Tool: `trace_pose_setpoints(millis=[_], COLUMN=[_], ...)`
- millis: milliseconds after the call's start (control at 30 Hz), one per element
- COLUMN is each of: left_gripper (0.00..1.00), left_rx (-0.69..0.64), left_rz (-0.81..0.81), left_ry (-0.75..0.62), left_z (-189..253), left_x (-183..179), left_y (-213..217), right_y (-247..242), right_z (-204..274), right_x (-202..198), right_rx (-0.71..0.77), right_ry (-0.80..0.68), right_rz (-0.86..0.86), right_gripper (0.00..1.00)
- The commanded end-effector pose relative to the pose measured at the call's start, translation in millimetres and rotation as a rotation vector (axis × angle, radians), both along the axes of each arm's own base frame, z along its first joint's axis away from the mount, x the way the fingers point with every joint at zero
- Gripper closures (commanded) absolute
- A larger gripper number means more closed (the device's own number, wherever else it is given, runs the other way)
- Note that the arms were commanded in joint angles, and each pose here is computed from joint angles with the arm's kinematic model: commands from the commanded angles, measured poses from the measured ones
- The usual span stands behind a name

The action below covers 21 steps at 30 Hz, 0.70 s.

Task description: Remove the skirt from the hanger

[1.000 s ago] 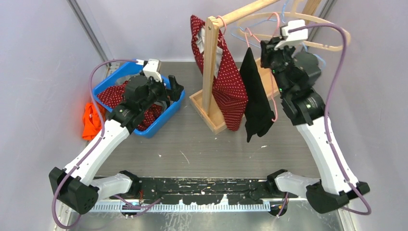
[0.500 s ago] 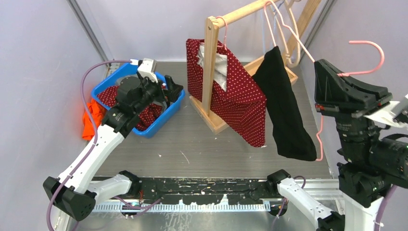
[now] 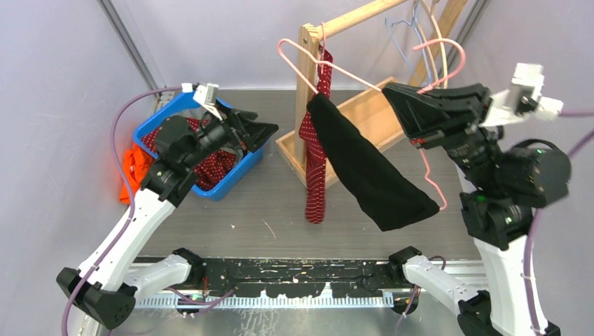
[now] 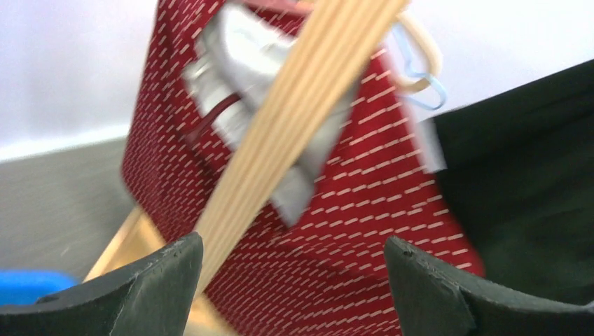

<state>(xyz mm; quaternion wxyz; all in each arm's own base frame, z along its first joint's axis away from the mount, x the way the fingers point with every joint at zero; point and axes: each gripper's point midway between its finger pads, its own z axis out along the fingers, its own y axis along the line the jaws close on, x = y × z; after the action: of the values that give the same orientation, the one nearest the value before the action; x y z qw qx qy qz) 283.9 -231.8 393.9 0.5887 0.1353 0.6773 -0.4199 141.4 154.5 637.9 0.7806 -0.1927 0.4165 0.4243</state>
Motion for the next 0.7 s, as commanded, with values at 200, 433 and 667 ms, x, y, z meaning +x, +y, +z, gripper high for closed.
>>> trace_pose_setpoints(millis=[200,433,667], left_gripper=[0.01,0.01,0.01], left_rx=[-0.352,-0.397,-0.369], left_rz=[-0.290,-0.380,-0.475], left_ry=[-0.226,-0.190,-0.196], left_z=[110,107,115], left_x=[-93,-108,-116], left_y=[-3,-22,-63], right_y=[16,24,24], right_z=[19,23,33], right_x=[-7,6,-6], right_rx=[0.084,0.103,0.112], right_ry=[0.004,0.033,0.026], right_rz=[0.169,0.201,0.250], right_gripper=[0.99,0.99,0.99])
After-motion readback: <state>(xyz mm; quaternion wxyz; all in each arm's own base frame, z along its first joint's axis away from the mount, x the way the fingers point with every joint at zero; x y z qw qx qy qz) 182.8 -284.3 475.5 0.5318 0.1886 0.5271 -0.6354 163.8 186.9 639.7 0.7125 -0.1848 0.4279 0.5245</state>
